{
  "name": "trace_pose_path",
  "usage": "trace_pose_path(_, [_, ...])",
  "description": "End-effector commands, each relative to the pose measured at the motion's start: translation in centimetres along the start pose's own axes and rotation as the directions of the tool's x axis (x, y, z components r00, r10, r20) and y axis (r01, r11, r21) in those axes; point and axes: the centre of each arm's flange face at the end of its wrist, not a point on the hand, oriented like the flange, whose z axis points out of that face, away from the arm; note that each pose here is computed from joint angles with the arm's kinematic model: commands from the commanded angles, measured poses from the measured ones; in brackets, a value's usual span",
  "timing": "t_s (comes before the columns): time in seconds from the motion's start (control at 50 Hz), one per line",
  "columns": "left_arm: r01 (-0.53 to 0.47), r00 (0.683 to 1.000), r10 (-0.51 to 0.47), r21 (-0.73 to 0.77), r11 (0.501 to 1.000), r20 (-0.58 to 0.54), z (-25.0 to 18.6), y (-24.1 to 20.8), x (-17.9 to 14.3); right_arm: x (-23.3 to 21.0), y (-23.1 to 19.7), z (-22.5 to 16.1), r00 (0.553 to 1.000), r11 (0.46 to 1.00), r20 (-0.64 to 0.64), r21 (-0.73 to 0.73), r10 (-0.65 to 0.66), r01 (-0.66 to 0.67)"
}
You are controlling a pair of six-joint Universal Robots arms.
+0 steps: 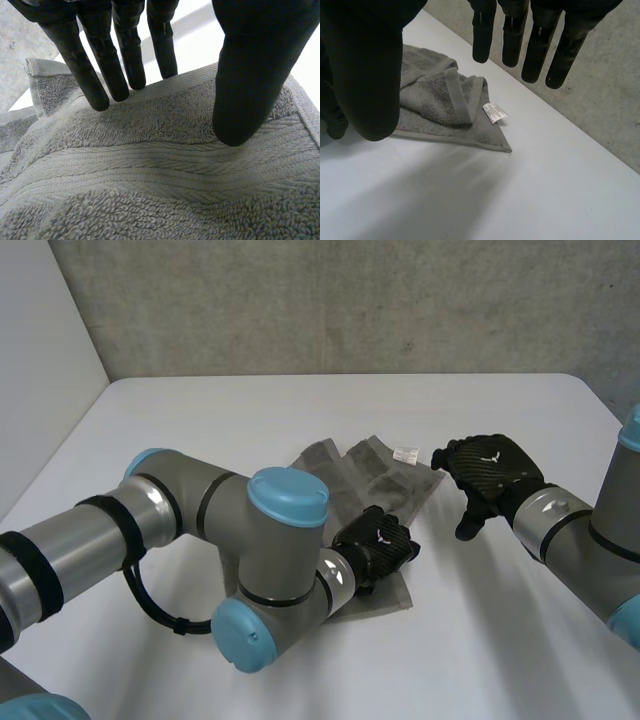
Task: Fold the towel.
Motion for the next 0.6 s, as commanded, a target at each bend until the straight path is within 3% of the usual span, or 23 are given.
trace_pose_path(0.02, [-0.035, 0.999, 0.035, -0.021, 0.999, 0.02, 0.0, 0.3, -1.0, -0.1, 0.2, 0.0, 1.0, 1.0, 0.003, -0.006, 0.002, -0.002])
trace_pose_path(0.12, [-0.042, 0.998, 0.043, -0.014, 0.999, 0.048, -0.3, -0.2, -1.9, -0.1, 0.2, 0.0, 1.0, 1.0, 0.005, -0.005, 0.001, -0.001])
trace_pose_path(0.34, [-0.01, 0.964, 0.041, -0.115, 0.993, 0.264, -1.4, 0.9, -7.3, 0.0, 0.1, 0.0, 1.0, 1.0, 0.004, -0.002, 0.001, -0.001])
trace_pose_path(0.46, [0.034, 0.917, 0.038, -0.173, 0.984, 0.396, -3.2, 2.5, -11.3, 0.0, 0.1, 0.0, 1.0, 1.0, 0.004, -0.002, 0.002, -0.002])
trace_pose_path(0.5, [0.064, 0.881, 0.031, -0.184, 0.981, 0.472, -4.4, 3.5, -13.4, -0.1, 0.1, 0.0, 1.0, 1.0, 0.007, -0.004, 0.004, -0.004])
trace_pose_path(0.56, [0.08, 0.861, 0.03, -0.193, 0.978, 0.508, -5.1, 4.2, -14.4, -0.2, 0.2, 0.0, 1.0, 1.0, 0.009, -0.005, 0.004, -0.004])
trace_pose_path(0.6, [0.117, 0.825, 0.022, -0.209, 0.971, 0.565, -6.5, 5.6, -16.2, -0.5, 0.4, 0.2, 1.0, 1.0, 0.019, -0.013, 0.003, -0.003])
